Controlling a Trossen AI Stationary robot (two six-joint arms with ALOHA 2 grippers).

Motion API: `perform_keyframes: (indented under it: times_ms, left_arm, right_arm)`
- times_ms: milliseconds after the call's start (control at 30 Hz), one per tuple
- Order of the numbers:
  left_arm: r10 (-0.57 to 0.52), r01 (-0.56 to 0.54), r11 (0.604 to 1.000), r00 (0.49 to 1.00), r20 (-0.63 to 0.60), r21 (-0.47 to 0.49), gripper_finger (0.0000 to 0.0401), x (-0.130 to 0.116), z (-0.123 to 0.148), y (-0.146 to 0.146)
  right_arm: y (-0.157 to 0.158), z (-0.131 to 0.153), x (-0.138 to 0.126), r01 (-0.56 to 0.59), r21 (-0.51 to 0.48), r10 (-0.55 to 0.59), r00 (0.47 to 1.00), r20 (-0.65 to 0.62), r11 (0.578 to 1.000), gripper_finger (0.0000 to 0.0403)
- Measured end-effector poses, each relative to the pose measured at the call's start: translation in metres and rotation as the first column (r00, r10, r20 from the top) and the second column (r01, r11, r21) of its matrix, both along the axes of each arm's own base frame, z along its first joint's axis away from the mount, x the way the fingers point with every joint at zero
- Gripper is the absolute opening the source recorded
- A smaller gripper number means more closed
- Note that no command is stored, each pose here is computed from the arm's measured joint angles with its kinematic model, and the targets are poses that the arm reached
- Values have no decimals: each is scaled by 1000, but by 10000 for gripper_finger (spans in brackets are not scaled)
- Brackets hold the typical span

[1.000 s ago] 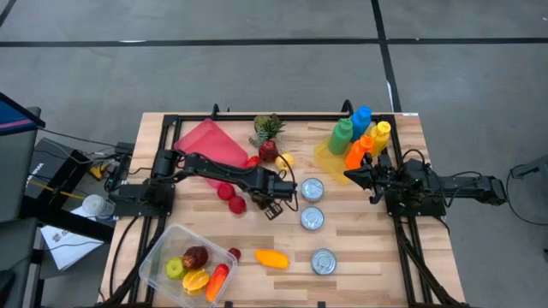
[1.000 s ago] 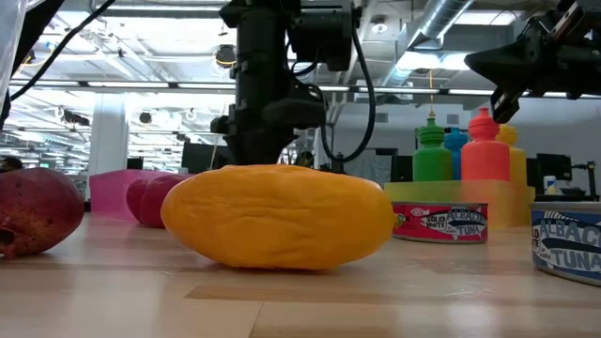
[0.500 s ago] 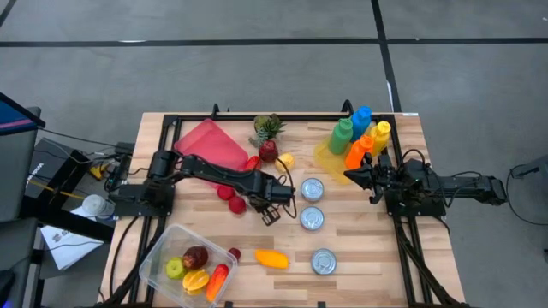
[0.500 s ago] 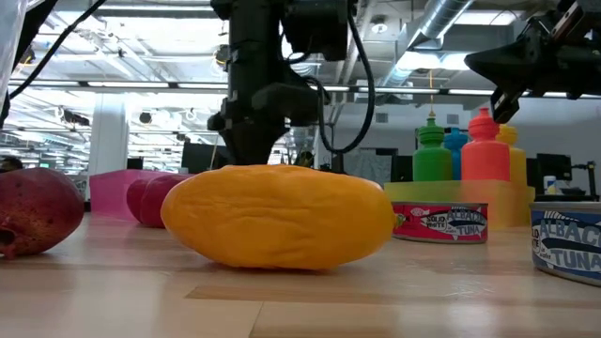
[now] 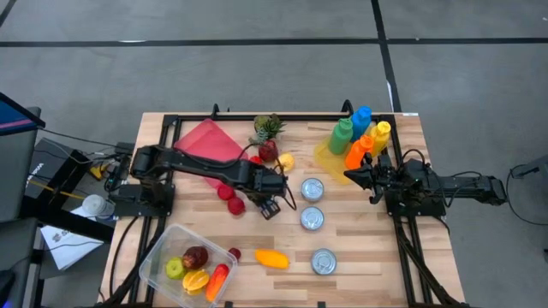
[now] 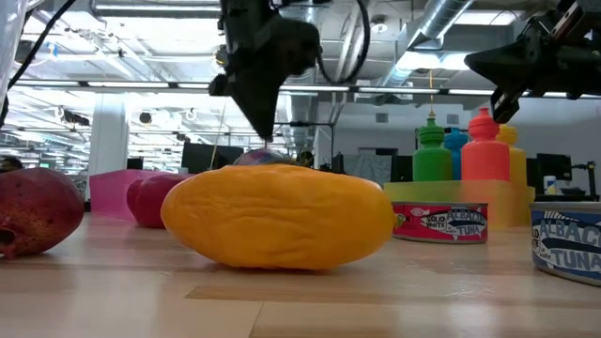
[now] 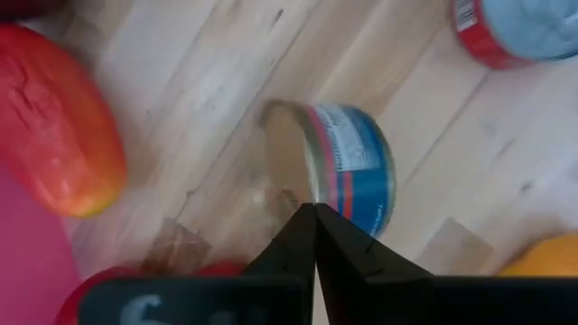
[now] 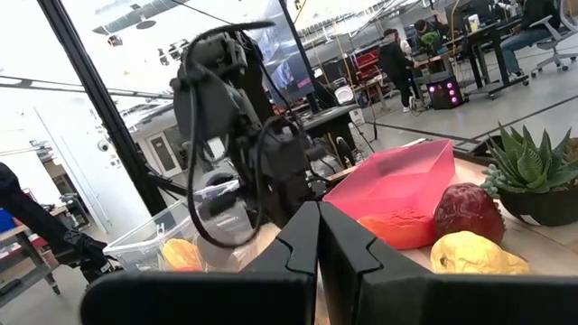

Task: Pick & Place Food Item
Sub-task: Put the blue pink tuna can into the pink bin

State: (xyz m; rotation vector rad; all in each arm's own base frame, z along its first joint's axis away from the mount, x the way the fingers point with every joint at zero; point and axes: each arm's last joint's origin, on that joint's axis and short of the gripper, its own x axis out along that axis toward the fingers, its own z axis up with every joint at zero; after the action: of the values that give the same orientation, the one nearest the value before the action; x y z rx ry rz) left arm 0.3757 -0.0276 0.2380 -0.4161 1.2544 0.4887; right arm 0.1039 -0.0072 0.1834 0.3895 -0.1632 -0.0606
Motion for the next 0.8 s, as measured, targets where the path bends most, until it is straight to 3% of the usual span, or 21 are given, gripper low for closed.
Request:
perform_keyframes:
  times_ms: [333, 467, 600, 800]
  left_arm:
    - [25, -24, 1000, 997, 76, -13, 0, -6, 22, 14]
    - [-58, 63, 997, 993, 102, -50, 15, -3, 23, 9]
    - [-185, 193, 978, 977, 106, -76, 67, -4, 24, -7]
    - [-416, 421, 906, 904, 100, -42, 199, -9, 23, -42]
  right_arm:
    - [0, 0, 0, 0, 0, 0, 1000, 0, 1000, 0]
    - [0, 0, 0, 0, 0, 0, 1000, 1, 1000, 0]
    - [0, 0, 0, 0, 0, 0, 1000, 2, 1000, 0]
    - [0, 0, 0, 0, 0, 0, 1000, 1, 1000, 0]
